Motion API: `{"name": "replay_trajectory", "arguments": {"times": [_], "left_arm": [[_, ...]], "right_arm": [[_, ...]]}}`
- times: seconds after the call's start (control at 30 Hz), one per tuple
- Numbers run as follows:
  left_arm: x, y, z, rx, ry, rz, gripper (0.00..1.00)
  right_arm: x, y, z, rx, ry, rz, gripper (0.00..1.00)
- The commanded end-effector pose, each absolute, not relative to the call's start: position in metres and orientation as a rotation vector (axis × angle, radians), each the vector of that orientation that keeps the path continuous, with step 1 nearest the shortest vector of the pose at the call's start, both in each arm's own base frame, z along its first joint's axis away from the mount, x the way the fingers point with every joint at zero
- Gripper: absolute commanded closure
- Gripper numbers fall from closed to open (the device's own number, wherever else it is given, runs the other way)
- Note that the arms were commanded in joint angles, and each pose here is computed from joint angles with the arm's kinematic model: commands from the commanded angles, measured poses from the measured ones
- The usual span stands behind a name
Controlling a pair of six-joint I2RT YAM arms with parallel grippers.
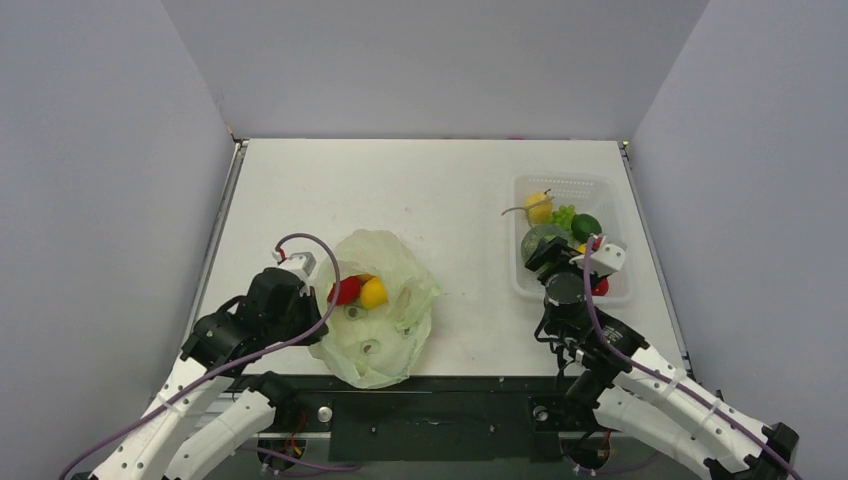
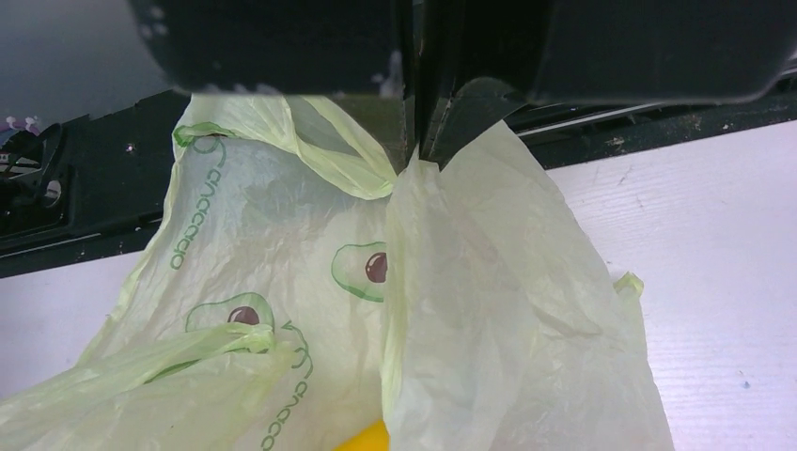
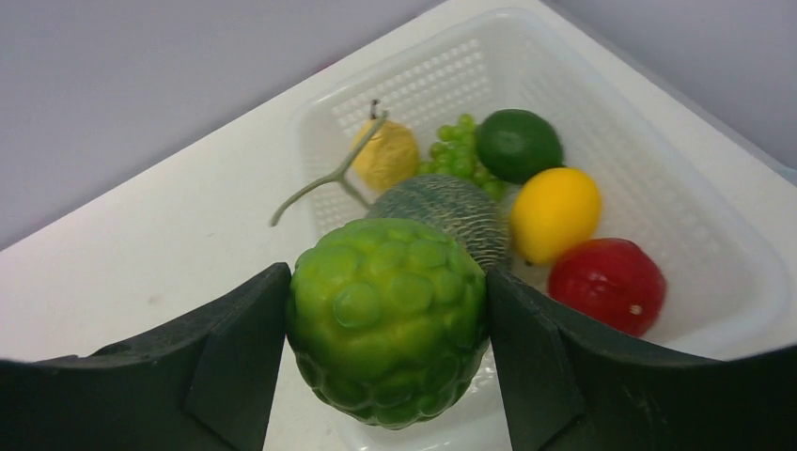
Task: Take the fake fruits out of the plastic bag
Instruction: Place the fake fruit in the bin.
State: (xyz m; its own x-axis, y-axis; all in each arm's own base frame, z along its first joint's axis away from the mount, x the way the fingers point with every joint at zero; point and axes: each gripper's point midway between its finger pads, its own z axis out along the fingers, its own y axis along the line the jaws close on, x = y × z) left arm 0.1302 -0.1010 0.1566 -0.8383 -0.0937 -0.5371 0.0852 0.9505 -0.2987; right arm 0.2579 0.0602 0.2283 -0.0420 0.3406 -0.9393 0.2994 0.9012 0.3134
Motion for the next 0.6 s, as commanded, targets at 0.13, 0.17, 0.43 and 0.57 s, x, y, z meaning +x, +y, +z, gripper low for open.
{"name": "replay_trajectory", "arguments": {"times": [0.13,0.17,0.43,0.57], "left_arm": [[0.140,-0.106,0.171,0.014,2.430,-0.468,1.00],[0.140,-0.107,0.169,0.019,2.438,-0.465,1.00],[0.137,-0.112,0.170,0.063,2.436,-0.493,1.00],[0.137,-0.112,0.173,0.078,2.425,-0.494,1.00]], "right_arm": [[0.254,-0.008,0.176,0.774,1.688,-0.139,1.00],[0.256,-0.007,0.171,0.781,1.712,-0.124,1.00],[0.270,-0.025,0.125,0.834,1.867,-0.153,1.00],[0.278,-0.019,0.114,0.809,1.921,-0.126,1.00]]}}
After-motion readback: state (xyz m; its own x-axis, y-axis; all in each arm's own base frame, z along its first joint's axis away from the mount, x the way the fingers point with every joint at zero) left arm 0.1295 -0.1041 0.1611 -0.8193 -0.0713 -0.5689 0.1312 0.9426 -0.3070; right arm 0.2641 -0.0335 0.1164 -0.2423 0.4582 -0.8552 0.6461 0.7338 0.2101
